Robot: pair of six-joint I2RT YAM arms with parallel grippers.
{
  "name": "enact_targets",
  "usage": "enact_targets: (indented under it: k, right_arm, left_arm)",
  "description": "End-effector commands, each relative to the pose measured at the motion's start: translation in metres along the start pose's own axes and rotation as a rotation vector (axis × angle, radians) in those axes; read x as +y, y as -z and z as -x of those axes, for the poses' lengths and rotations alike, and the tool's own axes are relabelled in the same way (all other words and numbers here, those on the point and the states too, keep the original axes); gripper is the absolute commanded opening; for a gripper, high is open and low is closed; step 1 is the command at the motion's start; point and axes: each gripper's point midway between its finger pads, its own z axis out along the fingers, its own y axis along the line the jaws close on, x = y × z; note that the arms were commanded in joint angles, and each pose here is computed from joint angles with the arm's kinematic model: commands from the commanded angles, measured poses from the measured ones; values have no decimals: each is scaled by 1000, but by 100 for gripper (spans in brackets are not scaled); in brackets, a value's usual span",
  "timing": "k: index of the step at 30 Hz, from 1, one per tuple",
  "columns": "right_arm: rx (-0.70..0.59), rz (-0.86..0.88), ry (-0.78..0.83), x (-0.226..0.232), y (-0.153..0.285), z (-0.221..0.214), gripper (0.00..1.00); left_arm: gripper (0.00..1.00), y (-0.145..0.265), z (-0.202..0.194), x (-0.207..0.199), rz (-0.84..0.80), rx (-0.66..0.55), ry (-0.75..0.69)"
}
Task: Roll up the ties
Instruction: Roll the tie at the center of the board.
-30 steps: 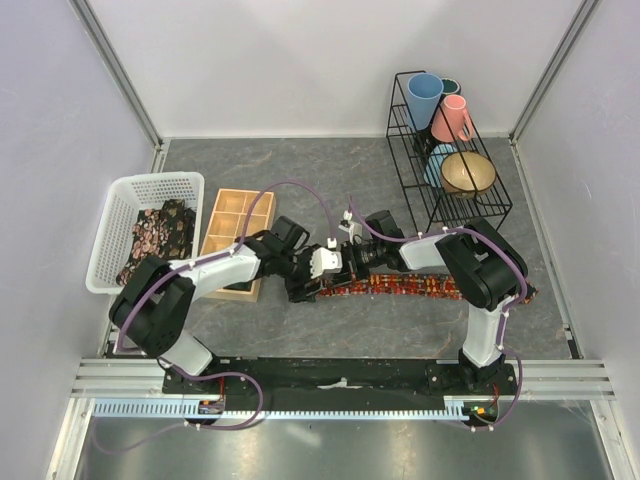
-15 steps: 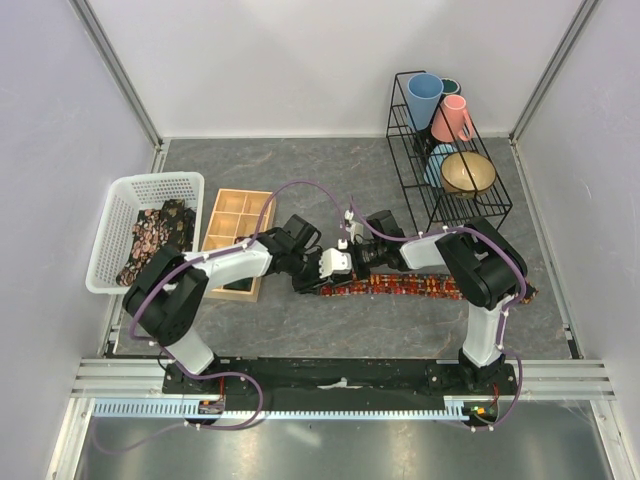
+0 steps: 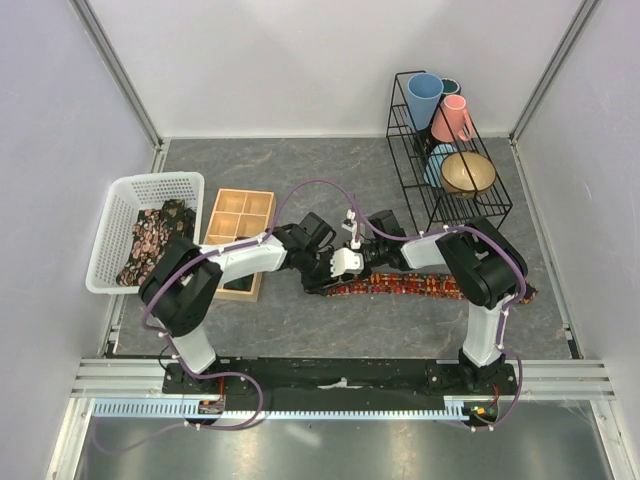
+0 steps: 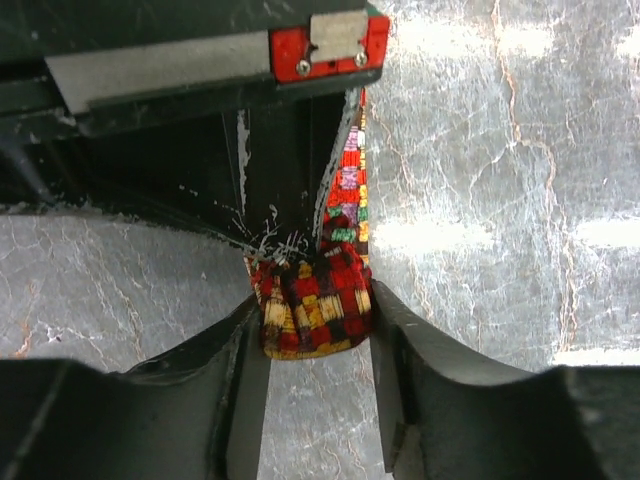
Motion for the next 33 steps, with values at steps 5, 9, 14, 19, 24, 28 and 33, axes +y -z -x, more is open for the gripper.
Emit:
enact_targets:
  k: [5, 9, 14, 19, 24, 28, 33]
  right_arm:
    - [7, -173, -20, -48, -2, -21, 0]
    - [27, -181, -15, -50, 3, -28, 0]
    - [53, -182, -7, -50, 9, -38, 0]
    - [77, -200, -13, -57, 17, -46, 0]
    - [73, -205, -11, -61, 24, -47, 0]
    - [71, -205, -19, -61, 27, -46, 0]
    - [91, -193, -29, -57, 33, -52, 0]
  left_arm:
    - [61, 39, 25, 23, 41, -227, 91]
    - [87, 88, 57, 25, 107, -506, 23]
    - [100, 89, 62, 9, 104, -626, 20]
    - [100, 83, 57, -1, 119, -712, -66]
    - [100, 64, 53, -5, 47, -598, -103]
    - [100, 51, 66, 1, 80, -562, 38]
    - [100, 65, 72, -12, 184, -783, 66]
